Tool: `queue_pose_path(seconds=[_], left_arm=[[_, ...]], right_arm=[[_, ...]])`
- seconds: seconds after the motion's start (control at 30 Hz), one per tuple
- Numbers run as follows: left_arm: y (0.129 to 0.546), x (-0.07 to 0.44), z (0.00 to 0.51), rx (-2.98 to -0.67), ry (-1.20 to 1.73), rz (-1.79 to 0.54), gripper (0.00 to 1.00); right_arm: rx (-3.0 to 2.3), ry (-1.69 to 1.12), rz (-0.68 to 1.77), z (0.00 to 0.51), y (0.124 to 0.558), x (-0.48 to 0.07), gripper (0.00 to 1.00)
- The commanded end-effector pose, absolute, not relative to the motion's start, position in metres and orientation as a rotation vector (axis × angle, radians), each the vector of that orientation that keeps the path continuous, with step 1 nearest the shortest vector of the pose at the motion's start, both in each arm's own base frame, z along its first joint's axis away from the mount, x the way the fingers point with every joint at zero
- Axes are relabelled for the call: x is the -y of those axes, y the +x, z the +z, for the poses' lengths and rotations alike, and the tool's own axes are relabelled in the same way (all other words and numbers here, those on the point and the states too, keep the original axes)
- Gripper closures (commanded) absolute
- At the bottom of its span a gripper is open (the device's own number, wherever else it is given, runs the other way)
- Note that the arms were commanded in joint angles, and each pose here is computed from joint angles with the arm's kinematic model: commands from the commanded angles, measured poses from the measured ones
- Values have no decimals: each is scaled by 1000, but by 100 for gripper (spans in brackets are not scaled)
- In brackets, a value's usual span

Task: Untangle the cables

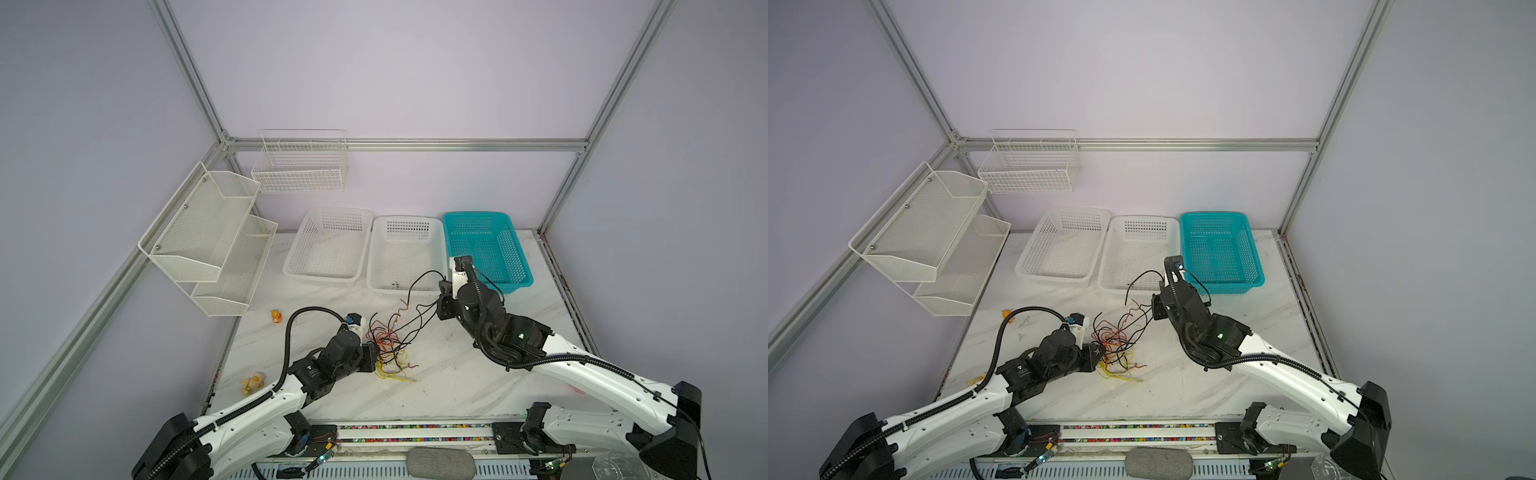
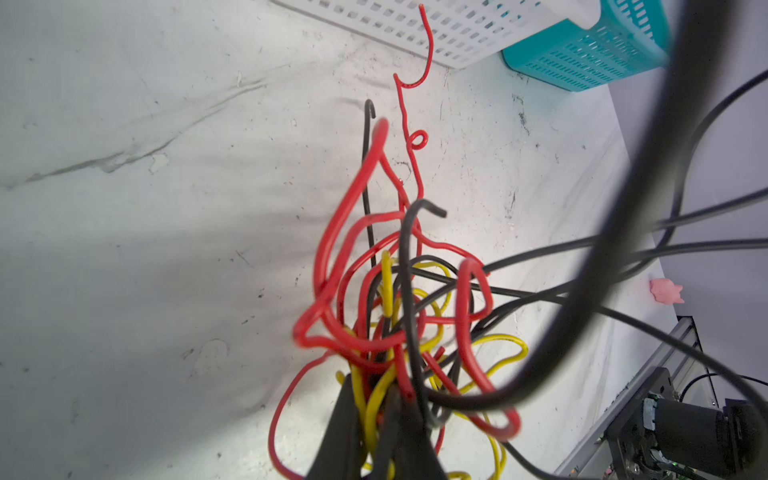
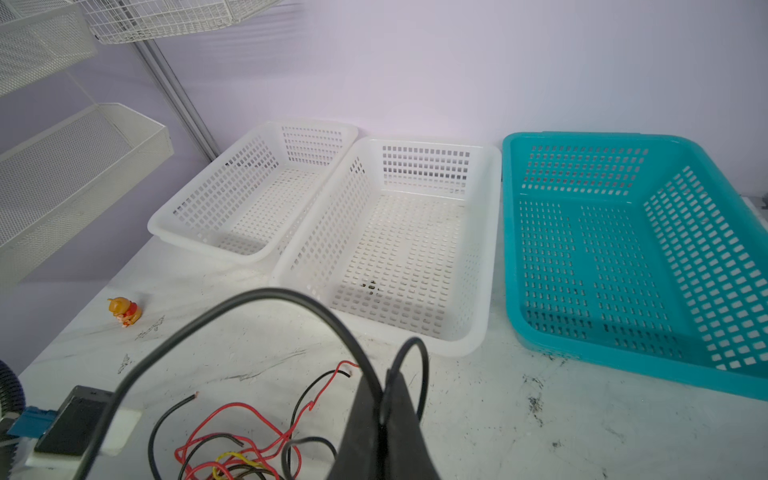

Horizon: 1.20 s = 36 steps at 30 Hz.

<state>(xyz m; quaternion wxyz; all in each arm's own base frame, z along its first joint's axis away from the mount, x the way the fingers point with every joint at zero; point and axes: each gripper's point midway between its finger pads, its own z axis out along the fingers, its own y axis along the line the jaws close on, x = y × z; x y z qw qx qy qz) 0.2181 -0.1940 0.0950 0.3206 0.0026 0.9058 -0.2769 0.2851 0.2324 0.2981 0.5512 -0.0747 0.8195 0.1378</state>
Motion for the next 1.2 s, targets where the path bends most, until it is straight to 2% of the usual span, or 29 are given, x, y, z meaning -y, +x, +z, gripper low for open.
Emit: queue_pose_path(seconds=[0.0, 0.1, 0.17, 0.37, 0.5, 0.67, 0.73, 0.87, 1.07, 1.17], left_arm=[[225, 171, 94, -2404, -74, -565, 100], [225, 164, 90, -2412, -103, -534, 100], [227, 165, 93, -2400, -110, -548, 100], [233, 184, 115, -2334, -58, -667, 100], [235, 193, 128, -2301, -13, -719, 100], [237, 200, 137, -2278, 4, -760, 100], [237, 201, 140, -2270, 4, -764, 100], [238, 202, 141, -2262, 9, -770, 100], [237, 208, 143, -2262, 30, -802, 100], [237, 208, 147, -2246, 25, -815, 93]], right_arm=[[-1862, -46, 218, 342, 287, -190, 100], [-1851, -51, 267, 355, 280, -185, 100], [-1892, -113, 346, 346, 275, -200, 100], [-2133, -306, 538, 258, 260, -256, 100], [-2187, -350, 656, 234, 247, -272, 77], [-2277, -400, 739, 202, 235, -286, 56], [-2328, -410, 740, 183, 232, -289, 51], [-2368, -450, 836, 161, 223, -305, 49], [-2404, -447, 816, 134, 232, -315, 49], [-2435, -398, 801, 112, 236, -316, 50]])
